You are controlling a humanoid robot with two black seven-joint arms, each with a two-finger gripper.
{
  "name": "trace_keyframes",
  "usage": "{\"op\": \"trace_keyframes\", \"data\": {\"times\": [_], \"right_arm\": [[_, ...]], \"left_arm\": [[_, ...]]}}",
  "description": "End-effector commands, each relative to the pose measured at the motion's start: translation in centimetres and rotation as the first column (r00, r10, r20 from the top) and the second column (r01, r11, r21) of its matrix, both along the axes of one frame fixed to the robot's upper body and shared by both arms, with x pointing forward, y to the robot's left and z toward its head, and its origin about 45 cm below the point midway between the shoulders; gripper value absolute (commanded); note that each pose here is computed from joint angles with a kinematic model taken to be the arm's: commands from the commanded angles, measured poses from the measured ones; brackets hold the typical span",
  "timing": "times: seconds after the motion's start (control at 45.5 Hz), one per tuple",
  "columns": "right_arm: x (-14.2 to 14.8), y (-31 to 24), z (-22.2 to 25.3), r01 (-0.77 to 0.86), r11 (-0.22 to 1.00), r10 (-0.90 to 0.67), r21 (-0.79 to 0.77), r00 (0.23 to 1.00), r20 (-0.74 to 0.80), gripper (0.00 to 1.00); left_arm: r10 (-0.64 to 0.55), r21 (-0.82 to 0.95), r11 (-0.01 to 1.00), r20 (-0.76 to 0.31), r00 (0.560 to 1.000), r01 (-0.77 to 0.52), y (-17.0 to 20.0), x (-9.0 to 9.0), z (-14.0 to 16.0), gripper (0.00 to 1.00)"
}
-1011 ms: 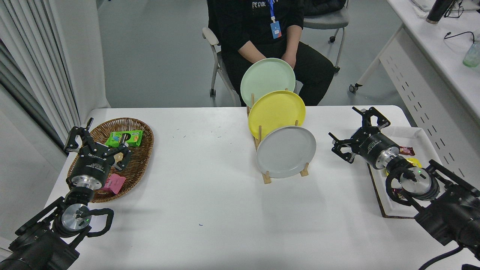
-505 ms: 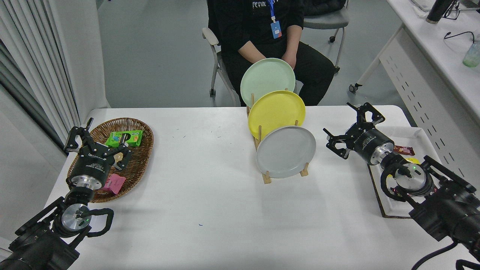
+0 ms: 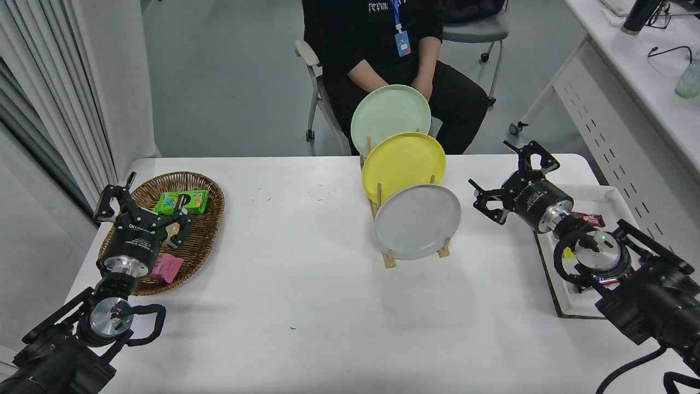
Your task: Place the plate on the table
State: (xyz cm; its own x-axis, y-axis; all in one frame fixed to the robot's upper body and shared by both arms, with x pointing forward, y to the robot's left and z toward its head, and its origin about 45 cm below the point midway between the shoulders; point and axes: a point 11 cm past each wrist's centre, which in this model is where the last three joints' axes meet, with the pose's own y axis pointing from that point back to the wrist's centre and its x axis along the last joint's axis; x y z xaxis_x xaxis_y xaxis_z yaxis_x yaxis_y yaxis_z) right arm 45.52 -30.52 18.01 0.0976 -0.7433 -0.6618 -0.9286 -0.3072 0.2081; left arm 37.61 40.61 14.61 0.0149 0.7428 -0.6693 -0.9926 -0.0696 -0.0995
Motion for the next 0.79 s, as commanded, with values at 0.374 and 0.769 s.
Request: {"op": "trace_keyframes", "data": {"times": [0.374, 0.769], "right_arm": [[0.8, 2.0, 1.9, -0.200, 0.940, 0.198, -0.276, 0.980, -0.035, 1.00], [-0.2, 1.4, 3.1, -0.256, 0.911, 0.256, -0.324, 0.966, -0.043, 1.00]], "left_arm": [[0.000, 0.000, 1.000, 0.001, 1.000, 0.000, 0.0, 0.0, 0.0, 0.98], [0.000, -0.001, 1.000, 0.001, 1.000, 0.000, -0.1, 0.0, 0.0, 0.98]]}}
